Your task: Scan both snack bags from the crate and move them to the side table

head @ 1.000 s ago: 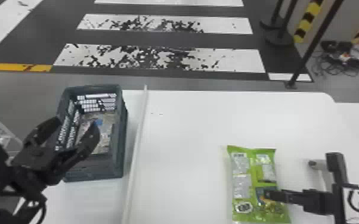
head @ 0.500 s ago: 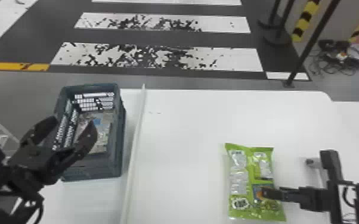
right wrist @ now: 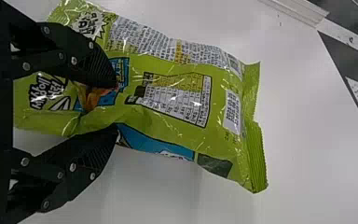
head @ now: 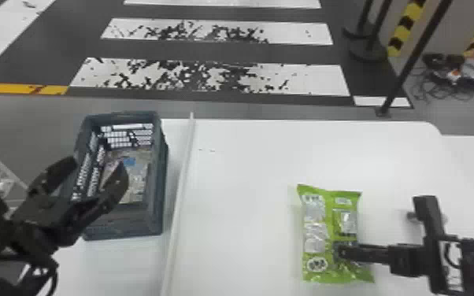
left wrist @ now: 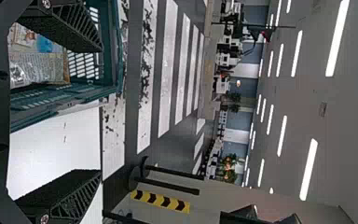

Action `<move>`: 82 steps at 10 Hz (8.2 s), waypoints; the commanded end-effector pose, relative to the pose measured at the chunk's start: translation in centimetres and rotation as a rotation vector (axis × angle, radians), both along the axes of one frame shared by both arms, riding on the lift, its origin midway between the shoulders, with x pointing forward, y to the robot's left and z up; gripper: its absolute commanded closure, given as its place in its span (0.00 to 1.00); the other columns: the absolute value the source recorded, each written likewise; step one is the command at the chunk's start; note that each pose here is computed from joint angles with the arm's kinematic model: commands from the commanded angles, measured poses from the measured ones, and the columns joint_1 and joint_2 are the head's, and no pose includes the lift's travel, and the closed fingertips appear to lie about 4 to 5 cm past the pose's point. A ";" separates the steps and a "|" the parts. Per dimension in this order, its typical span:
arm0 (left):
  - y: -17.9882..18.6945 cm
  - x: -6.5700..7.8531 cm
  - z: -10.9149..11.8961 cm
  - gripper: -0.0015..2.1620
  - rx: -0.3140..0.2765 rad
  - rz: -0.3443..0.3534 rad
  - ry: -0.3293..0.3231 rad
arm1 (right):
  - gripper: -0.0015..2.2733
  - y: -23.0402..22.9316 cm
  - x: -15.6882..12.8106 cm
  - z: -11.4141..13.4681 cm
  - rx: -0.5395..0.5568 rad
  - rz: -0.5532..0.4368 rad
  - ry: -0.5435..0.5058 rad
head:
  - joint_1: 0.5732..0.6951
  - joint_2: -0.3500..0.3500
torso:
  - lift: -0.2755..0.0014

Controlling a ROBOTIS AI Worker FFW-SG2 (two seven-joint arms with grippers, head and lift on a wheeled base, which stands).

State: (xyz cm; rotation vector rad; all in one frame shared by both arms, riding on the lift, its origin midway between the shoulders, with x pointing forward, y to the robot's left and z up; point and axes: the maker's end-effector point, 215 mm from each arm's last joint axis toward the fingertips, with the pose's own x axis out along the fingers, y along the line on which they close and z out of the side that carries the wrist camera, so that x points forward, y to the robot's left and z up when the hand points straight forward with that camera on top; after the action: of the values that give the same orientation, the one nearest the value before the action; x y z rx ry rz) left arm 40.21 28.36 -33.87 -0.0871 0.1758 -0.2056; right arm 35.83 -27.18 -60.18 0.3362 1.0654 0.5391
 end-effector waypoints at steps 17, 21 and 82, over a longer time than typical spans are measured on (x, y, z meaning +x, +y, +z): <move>0.2 -0.1 -0.8 0.03 -0.001 0.001 0.011 | 0.91 -32.4 8.3 14.9 -0.170 -0.793 -0.344 | 1.00 0.06 | 0.89; -0.1 -0.2 -1.1 0.03 -0.008 -0.006 0.017 | 0.91 -43.0 5.9 12.1 -0.470 -0.962 -0.290 | 1.00 0.00 | 0.89; 6.3 13.9 -16.4 0.07 0.035 0.262 0.484 | 0.04 6.9 4.5 20.8 -0.107 -0.362 -0.726 | 1.00 0.74 | 0.89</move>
State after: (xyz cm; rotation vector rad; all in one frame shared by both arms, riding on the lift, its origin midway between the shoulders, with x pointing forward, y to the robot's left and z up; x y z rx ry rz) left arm 54.19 34.55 -49.78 -0.1244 0.6353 0.0811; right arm 40.33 -20.26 -39.42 0.1995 0.3155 0.2398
